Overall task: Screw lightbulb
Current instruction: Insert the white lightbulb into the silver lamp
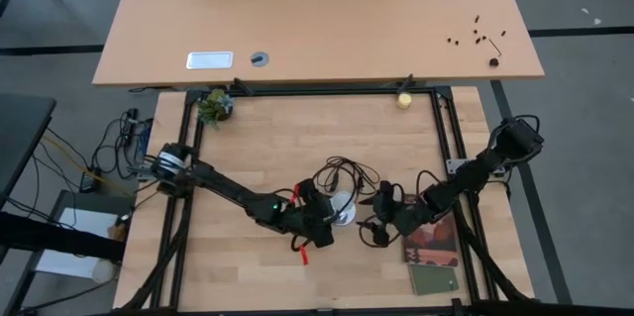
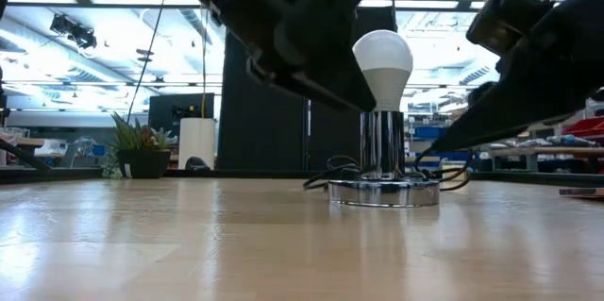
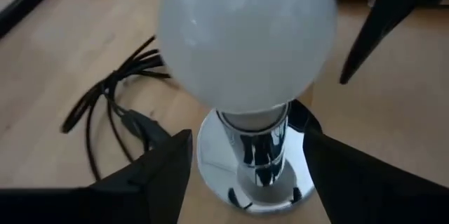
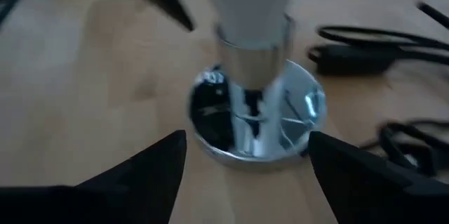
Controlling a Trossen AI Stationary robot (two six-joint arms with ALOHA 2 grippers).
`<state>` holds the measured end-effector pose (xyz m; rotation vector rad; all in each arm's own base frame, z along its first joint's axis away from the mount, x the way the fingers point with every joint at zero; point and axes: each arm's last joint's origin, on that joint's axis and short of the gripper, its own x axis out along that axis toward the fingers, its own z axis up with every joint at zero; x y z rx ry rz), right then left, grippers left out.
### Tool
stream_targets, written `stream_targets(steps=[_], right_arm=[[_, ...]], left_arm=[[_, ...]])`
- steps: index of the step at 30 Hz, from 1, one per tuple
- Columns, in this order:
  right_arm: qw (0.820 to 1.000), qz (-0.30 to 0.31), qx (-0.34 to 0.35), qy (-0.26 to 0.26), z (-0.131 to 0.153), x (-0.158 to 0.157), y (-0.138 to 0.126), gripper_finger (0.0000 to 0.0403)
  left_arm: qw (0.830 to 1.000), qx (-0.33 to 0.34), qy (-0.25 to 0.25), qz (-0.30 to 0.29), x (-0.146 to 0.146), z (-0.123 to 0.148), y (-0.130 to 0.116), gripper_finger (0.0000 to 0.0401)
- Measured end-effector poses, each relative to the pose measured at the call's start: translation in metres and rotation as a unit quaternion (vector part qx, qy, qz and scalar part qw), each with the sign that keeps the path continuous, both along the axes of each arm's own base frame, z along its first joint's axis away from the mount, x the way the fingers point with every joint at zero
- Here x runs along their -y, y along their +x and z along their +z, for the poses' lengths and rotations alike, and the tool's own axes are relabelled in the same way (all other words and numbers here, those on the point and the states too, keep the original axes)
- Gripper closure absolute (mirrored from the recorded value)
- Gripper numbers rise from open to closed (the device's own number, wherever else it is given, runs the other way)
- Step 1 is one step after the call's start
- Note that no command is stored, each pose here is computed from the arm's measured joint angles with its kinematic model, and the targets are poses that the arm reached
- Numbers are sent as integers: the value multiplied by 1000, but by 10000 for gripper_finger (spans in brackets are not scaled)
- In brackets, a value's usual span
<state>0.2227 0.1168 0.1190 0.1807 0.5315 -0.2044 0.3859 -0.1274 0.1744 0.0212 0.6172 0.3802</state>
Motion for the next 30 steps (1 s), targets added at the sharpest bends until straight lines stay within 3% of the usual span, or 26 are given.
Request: stream_targets(steps=[4,12,19,24,30], right_arm=[[999,46,13,-2,4,1,6,98],[997,82,7,11,6,16,16,104],[995,92,0,21,6,29,22,108],[997,74,9,11,7,42,27,108],[1000,20,11,-6,8,64,33,114]], left_arm=[[1000,-2,16,-12,2,13,-6,135],[991,-23,110,-76,5,29,-11,143],[966,-66,212,-134,7,32,-13,142],[940,-92,309,-111,13,34,-18,142],[931,-95,343,-77,29,47,-24,142]])
